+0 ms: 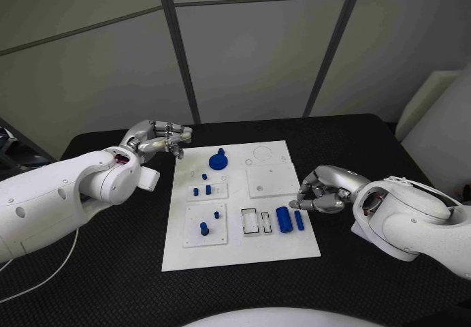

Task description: Assemble the parts on the task board

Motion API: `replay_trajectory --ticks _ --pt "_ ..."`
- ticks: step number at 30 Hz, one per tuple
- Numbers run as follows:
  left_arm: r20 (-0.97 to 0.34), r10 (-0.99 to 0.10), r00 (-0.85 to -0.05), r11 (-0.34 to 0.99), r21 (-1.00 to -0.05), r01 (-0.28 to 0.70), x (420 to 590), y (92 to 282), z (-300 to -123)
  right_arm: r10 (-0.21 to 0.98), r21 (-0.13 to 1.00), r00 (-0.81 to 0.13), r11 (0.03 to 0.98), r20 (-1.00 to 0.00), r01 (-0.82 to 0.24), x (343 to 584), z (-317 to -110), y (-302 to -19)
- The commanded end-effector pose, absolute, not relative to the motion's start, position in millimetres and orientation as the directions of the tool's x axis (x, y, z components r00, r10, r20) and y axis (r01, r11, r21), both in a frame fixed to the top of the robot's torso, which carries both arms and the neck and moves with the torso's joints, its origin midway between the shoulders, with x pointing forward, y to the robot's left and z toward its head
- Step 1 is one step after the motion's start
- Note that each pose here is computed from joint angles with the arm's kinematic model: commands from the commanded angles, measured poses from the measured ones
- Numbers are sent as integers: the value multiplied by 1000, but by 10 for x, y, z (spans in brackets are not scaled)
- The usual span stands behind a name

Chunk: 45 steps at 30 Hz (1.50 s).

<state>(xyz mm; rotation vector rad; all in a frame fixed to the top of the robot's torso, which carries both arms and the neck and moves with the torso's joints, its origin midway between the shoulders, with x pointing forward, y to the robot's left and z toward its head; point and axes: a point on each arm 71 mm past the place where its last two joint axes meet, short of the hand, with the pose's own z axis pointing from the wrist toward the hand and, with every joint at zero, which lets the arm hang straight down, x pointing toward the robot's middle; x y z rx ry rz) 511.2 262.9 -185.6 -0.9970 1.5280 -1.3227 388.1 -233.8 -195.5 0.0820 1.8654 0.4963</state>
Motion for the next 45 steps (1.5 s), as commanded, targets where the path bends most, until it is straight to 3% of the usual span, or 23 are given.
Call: replay_trajectory --ticks 1,33,45 --pt "-69 -947 -313 88 -995 -45 5111 2641 -1849 230 303 -360 939 -904 -161 3885 -1985 -2350" --pt "-71 -954 -292 85 -996 -34 5090 2703 -1828 173 278 -422 939 -890 -202 3847 -2282 -2022" --pt "-71 -953 -294 86 -996 -37 5083 2707 -1825 112 242 -485 946 -867 -214 3828 -2496 -1941"
